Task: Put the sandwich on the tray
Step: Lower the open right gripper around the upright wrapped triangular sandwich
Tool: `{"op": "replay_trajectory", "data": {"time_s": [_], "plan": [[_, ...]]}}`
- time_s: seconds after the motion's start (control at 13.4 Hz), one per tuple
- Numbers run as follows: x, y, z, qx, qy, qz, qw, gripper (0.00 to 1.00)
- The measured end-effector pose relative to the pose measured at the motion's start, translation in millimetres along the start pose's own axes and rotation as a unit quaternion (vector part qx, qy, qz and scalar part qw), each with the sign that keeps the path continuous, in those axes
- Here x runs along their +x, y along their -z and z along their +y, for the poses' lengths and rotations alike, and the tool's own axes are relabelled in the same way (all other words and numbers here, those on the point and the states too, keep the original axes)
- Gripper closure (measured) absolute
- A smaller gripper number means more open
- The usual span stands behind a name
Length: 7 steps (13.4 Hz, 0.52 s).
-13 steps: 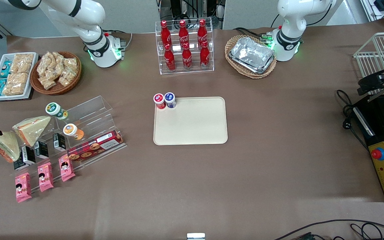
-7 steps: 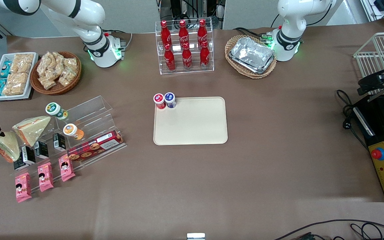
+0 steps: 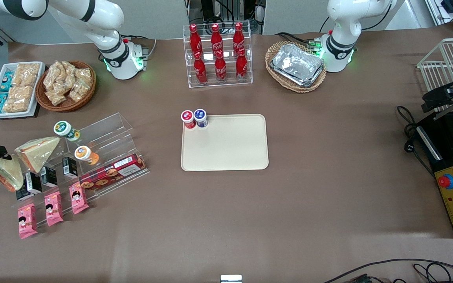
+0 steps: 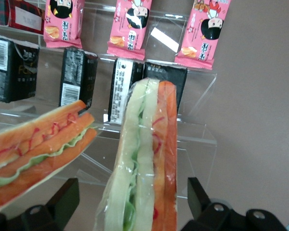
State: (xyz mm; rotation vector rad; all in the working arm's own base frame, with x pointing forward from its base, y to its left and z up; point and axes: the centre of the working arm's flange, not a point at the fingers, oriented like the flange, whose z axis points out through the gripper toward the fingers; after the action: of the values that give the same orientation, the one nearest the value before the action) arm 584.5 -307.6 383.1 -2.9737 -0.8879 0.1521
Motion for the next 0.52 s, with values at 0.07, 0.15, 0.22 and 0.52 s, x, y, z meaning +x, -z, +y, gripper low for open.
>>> {"op": "replay_trajectory", "data": {"time_s": [0.07,0.15,0.22,0.52], "plan": [[-2,-3,1,0.002,-0.001,-0.001,1.0000,0.00],[-3,-5,1,0.002,-0.002,-0.002,1.0000,0.01],[-3,-7,2,0.003,-0.003,-0.003,1.0000,0.02],[-6,-19,3,0.012,-0.005,-0.008,0.9999,0.09]]}}
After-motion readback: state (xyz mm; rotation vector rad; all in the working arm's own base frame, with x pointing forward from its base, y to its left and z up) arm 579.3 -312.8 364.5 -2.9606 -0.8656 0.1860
